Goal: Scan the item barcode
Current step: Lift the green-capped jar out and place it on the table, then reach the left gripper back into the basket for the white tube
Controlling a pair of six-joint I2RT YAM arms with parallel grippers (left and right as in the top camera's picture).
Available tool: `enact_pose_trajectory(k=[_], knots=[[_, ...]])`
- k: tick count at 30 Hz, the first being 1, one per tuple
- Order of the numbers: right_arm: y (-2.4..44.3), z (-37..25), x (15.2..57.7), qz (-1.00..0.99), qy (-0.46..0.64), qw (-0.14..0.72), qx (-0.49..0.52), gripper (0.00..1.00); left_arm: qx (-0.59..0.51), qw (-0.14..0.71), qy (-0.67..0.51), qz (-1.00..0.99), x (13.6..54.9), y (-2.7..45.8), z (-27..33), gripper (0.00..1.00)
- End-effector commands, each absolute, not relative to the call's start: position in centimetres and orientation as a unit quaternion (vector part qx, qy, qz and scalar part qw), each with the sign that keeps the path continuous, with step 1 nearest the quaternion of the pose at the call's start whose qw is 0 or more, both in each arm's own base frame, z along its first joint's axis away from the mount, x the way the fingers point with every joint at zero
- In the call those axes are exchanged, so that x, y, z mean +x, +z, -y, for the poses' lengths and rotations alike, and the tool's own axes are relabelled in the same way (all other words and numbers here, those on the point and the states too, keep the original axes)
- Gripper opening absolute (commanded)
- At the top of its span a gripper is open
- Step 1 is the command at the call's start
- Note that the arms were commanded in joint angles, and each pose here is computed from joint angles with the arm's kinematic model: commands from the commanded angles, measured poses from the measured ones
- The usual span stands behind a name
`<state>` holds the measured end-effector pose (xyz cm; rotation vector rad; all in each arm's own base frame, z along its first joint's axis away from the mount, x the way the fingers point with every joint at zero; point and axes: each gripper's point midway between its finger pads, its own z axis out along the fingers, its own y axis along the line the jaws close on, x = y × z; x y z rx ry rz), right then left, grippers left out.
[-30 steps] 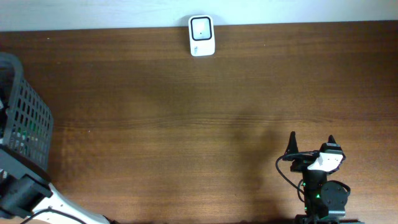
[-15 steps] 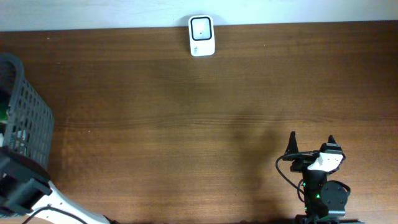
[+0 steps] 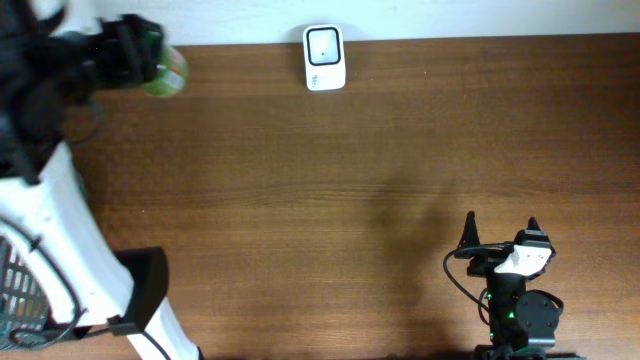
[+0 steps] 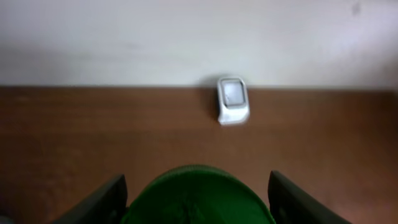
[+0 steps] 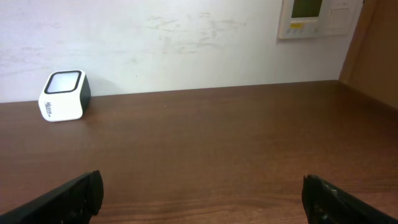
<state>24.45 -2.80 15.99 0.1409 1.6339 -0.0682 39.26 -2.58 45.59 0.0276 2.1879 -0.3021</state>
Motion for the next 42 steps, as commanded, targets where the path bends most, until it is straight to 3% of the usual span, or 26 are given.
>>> enact_pose_trajectory(k=[1,4,6,10,13,25,27,28,29,31,34,36,39,41,42], knots=[[15.7,2.9,24.4,-0.729,-0.033,0.681,0.063,0.98,0.07,0.354,-0.141,-0.922,41.0,39.8,9.2,0.36],[15.7,2.9,24.4,-0.729,-0.034,0.681,0.064,0.98,0.146,0.249,-0.159,-0.944,43.1,31.2,17.8,0.36],[15.8,2.9,24.4,-0.729,-0.033,0.681,0.063,0.98,0.205,0.21,-0.164,-0.942,43.8,24.5,24.8,0.41],[15.7,2.9,24.4,-0.729,-0.034,0.681,0.064,0.98,0.271,0.193,-0.157,-0.93,42.6,14.2,33.1,0.4],[15.7,2.9,24.4,-0.729,-0.034,0.681,0.064,0.98,0.294,0.205,-0.151,-0.921,41.1,10.1,36.0,0.4],[15.7,2.9,24.4,-0.729,-0.034,0.681,0.064,0.98,0.33,0.193,-0.147,-0.912,37.8,7.1,38.6,0.5],[15.7,2.9,24.4,-0.729,-0.033,0.681,0.063,0.98,0.33,0.184,-0.144,-0.914,37.4,6.1,38.3,0.63],[15.7,2.9,24.4,-0.729,-0.033,0.681,0.063,0.98,0.33,0.183,-0.143,-0.915,37.3,6.0,38.2,0.76],[15.8,2.9,24.4,-0.729,-0.034,0.681,0.064,0.98,0.33,0.185,-0.144,-0.914,37.4,6.2,38.2,0.97],[15.7,2.9,24.4,-0.729,-0.034,0.681,0.064,0.98,0.323,0.213,-0.151,-0.909,38.7,10.1,38.3,0.99],[15.7,2.9,24.4,-0.729,-0.034,0.681,0.064,0.98,0.281,0.305,-0.166,-0.895,42.6,23.2,34.6,0.99],[15.7,2.9,24.4,-0.729,-0.034,0.681,0.064,0.98,0.228,0.361,-0.132,-0.895,44.2,30.7,28.6,0.99],[15.8,2.9,24.4,-0.729,-0.034,0.681,0.064,0.98,0.066,0.427,-0.003,-0.902,43.5,40.1,12.9,0.99],[15.7,2.9,24.4,-0.729,-0.033,0.681,0.063,0.98,-0.136,0.443,0.078,-0.883,38.7,44.4,-1.8,0.99],[15.7,2.9,24.4,-0.729,-0.034,0.681,0.064,0.98,-0.339,0.406,0.131,-0.839,33.1,44.0,-14.5,0.99]])
